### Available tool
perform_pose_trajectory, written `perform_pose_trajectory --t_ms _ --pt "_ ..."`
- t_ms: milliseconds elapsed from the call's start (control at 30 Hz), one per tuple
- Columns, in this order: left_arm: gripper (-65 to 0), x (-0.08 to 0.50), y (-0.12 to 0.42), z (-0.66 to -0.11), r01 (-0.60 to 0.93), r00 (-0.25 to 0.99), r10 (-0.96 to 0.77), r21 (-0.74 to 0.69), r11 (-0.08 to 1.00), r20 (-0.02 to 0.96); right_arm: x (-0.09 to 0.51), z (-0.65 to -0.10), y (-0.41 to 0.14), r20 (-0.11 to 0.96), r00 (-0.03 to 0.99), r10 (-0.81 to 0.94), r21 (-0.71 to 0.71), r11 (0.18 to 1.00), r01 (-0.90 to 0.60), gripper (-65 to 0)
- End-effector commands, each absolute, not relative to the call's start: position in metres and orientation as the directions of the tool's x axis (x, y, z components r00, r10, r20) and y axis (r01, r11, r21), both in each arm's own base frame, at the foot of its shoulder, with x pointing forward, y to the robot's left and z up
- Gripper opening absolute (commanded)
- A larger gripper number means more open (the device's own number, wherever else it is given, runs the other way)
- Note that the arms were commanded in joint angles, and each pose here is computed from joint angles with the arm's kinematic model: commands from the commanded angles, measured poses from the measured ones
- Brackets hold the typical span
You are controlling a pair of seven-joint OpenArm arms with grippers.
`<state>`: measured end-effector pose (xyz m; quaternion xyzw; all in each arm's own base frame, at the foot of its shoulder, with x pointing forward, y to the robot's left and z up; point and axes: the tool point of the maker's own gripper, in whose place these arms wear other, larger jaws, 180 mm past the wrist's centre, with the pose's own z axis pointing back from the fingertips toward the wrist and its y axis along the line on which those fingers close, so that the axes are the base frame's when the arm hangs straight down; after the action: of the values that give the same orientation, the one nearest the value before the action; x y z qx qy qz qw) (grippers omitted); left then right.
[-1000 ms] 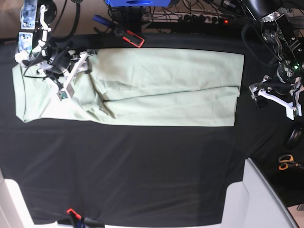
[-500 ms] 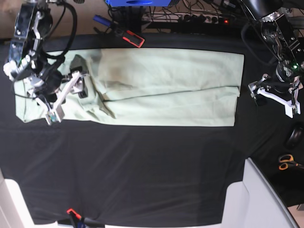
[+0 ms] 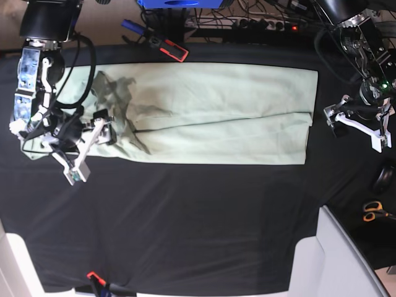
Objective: Fold the T-shirt properly
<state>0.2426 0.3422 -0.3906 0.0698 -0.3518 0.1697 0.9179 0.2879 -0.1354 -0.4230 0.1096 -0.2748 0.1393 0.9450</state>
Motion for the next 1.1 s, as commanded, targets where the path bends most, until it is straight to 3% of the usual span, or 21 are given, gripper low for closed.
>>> perform_pose_trajectory --t_ms 0,167,500,933,1067 --pt "-2.9 0.252 0.348 -0.377 -0.357 0.664 0.241 0.016 0.934 0.708 0.3 -0.411 -0.134 0.595 0.779 0.199 0.123 0.935 -0.333 -30.6" --pt "-2.9 0.251 0.348 -0.377 -0.357 0.665 0.242 0.016 0.934 0.707 0.307 -0.41 -0.137 0.601 0.777 0.188 0.122 0.939 -0.322 -65.0" --pt "-2.9 0.252 0.348 -0.377 -0.357 0.664 0.242 0.015 0.934 0.708 0.305 -0.461 -0.14 0.538 0.836 0.112 0.22 0.938 -0.267 -65.0" --pt "-2.9 0.254 0.347 -0.376 -0.354 0.663 0.241 0.014 0.935 0.709 0.261 -0.487 -0.137 0.464 0.878 0.114 0.251 0.934 -0.254 -65.0" --pt "-2.9 0.253 0.347 -0.377 -0.355 0.663 0.242 0.013 0.935 0.708 0.254 -0.478 -0.129 0.49 0.863 0.125 0.242 0.931 -0.273 -65.0"
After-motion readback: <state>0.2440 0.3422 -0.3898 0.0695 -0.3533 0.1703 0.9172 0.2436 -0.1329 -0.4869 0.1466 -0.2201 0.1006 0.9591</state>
